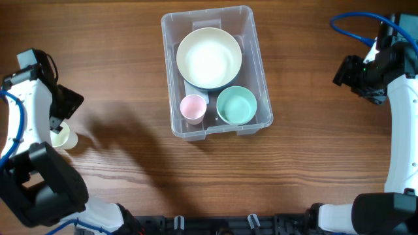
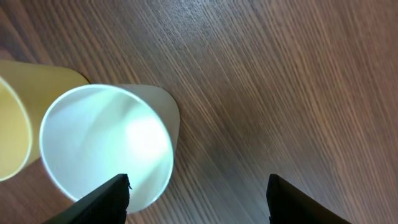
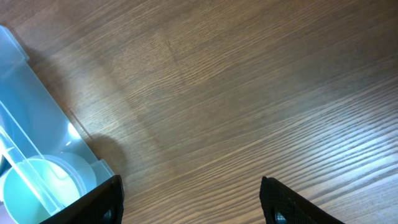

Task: Pack container
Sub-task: 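Move left gripper to the white cup and grasp it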

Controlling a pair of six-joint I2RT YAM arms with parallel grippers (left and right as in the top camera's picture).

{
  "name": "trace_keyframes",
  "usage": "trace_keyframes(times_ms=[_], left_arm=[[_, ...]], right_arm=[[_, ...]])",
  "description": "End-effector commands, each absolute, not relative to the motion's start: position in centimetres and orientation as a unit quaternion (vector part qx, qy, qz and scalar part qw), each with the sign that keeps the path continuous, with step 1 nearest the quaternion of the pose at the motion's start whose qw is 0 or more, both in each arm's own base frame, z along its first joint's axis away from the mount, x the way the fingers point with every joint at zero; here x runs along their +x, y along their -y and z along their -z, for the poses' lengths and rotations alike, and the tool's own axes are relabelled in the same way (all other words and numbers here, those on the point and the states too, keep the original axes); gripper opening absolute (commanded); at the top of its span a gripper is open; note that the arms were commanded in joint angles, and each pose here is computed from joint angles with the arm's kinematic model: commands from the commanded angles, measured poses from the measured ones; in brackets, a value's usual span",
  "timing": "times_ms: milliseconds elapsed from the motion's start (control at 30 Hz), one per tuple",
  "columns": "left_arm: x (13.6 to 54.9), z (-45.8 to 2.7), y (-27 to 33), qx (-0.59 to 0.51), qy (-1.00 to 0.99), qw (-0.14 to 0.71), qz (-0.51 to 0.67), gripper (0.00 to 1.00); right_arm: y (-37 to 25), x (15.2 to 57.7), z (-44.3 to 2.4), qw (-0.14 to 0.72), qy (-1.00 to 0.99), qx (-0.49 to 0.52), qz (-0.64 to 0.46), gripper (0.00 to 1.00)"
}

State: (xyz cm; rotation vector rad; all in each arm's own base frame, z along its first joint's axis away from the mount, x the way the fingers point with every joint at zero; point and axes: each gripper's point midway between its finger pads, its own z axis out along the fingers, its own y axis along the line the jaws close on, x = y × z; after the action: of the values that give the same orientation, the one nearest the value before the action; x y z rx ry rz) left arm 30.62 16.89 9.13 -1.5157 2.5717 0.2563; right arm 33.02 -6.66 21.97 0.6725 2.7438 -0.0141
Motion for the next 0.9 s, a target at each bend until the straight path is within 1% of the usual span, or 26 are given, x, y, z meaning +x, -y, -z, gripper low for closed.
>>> trace_keyframes(times_ms=[0, 167, 233, 267, 300, 333, 367, 400, 433, 500, 567, 633, 667, 800, 867], left_arm=[[30.0, -7.2, -17.6, -0.499, -0.859, 0.046, -0.105, 0.72], [29.7, -5.7, -17.9, -0.502, -0.858, 0.024, -0.107, 0.71], [29.7, -5.5, -18.0, -0.504, -0.857, 0.023, -0.107, 0.66], [29.7, -5.4, -18.0, -0.504, -0.857, 0.022, -0.107, 0.62], [29.7, -5.3, -18.0, -0.504, -0.857, 0.021, -0.107, 0.52], [29.7, -5.2, -18.1, -0.504, -0.857, 0.02, -0.107, 0.46], [29.6, -5.0, -18.1, -0.504, -0.857, 0.018, -0.107, 0.38], [29.6, -4.8, -18.0, -0.503, -0.857, 0.014, -0.108, 0.34], [29.5, -4.6, -18.0, -0.503, -0.857, 0.01, -0.108, 0.33], [29.4, -4.3, -17.9, -0.502, -0.858, 0.004, -0.109, 0.27], [29.4, -4.3, -17.9, -0.502, -0.858, 0.004, -0.109, 0.13], [29.4, -4.3, -17.9, -0.502, -0.858, 0.005, -0.109, 0.06], [29.4, -4.3, -17.9, -0.502, -0.858, 0.004, -0.108, 0.04], [29.5, -4.4, -17.2, -0.5, -0.861, 0.0, -0.095, 0.04], [30.6, -5.5, -15.7, -0.492, -0.868, 0.014, -0.062, 0.04]], right_arm=[[6.6, 32.8, -21.9, 0.155, -0.961, 0.229, 0.007, 0.71], [6.6, 32.8, -21.9, 0.154, -0.962, 0.225, 0.008, 0.71], [6.6, 32.8, -21.9, 0.154, -0.962, 0.225, 0.008, 0.71], [6.6, 32.8, -21.9, 0.155, -0.962, 0.225, 0.008, 0.71], [6.6, 32.8, -21.9, 0.155, -0.962, 0.225, 0.008, 0.71], [6.6, 32.8, -21.9, 0.155, -0.962, 0.224, 0.008, 0.71], [6.6, 32.8, -21.9, 0.154, -0.962, 0.223, 0.008, 0.71], [6.6, 32.8, -21.9, 0.154, -0.962, 0.223, 0.008, 0.71], [6.6, 32.8, -21.9, 0.154, -0.962, 0.223, 0.008, 0.71], [6.6, 32.8, -21.9, 0.154, -0.962, 0.223, 0.008, 0.71], [6.6, 32.8, -21.9, 0.154, -0.962, 0.223, 0.008, 0.71], [6.6, 32.8, -21.9, 0.154, -0.962, 0.223, 0.008, 0.71], [6.6, 32.8, -21.9, 0.154, -0.962, 0.223, 0.008, 0.71], [6.6, 32.8, -21.9, 0.155, -0.962, 0.223, 0.008, 0.71], [6.6, 32.8, -21.9, 0.155, -0.962, 0.223, 0.008, 0.71]])
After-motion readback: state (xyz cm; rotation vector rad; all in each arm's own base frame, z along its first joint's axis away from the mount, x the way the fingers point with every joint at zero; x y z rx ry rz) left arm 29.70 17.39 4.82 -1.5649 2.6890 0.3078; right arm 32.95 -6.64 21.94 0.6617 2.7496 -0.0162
